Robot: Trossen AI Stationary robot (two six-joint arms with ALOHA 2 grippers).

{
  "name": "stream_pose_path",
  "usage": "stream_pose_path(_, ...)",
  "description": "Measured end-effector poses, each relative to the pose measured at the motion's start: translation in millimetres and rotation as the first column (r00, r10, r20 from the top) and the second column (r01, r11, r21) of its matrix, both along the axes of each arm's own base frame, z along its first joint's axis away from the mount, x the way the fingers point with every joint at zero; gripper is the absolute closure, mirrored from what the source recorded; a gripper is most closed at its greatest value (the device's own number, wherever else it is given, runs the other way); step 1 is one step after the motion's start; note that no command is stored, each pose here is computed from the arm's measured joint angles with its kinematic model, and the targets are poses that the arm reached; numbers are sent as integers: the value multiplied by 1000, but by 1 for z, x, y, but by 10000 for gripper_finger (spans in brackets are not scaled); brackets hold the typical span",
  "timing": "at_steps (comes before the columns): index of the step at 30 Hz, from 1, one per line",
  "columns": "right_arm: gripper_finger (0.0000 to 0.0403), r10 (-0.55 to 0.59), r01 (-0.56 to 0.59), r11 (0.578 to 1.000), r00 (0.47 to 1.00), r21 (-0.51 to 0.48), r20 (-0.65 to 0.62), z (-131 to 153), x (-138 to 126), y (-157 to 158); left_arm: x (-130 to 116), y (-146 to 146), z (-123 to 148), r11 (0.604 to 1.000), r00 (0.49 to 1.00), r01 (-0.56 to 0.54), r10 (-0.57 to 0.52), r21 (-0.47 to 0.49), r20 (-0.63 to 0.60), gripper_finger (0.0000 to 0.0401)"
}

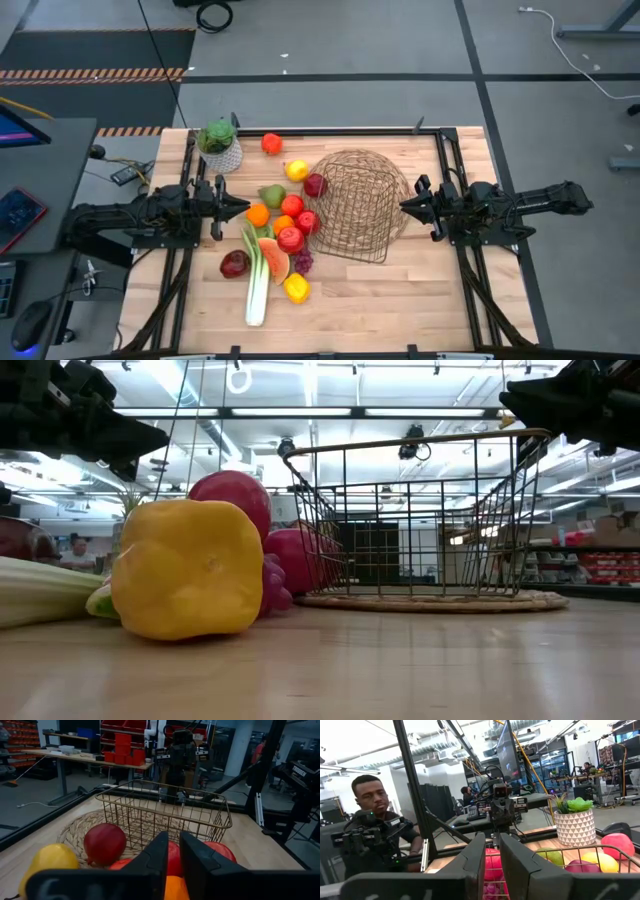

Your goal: Build produce basket

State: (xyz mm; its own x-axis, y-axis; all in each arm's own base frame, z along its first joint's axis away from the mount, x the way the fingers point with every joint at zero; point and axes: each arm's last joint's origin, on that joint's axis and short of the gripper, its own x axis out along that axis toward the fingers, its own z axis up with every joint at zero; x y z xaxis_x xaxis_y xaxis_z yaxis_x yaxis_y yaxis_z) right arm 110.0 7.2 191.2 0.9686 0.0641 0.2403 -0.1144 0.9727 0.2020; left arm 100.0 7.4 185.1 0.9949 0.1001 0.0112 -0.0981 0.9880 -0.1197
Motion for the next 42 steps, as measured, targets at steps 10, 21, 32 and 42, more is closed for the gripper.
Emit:
stream_pose_path(10,341,0,0,1000,1000,0,0,0,0,0,0,0,0,1000,1000,0,0,0,0,350)
stream_pose_path(21,341,-1,1,1000,1000,0,0,0,0,0,0,0,0,1000,1000,0,0,0,0,347)
stream_pose_path(32,341,0,0,1000,1000,0,0,0,0,0,0,0,0,1000,1000,0,0,0,0,344)
stream_pose_path(42,341,-1,1,1000,1000,0,0,0,0,0,0,0,0,1000,1000,1,-1,-31,3,349)
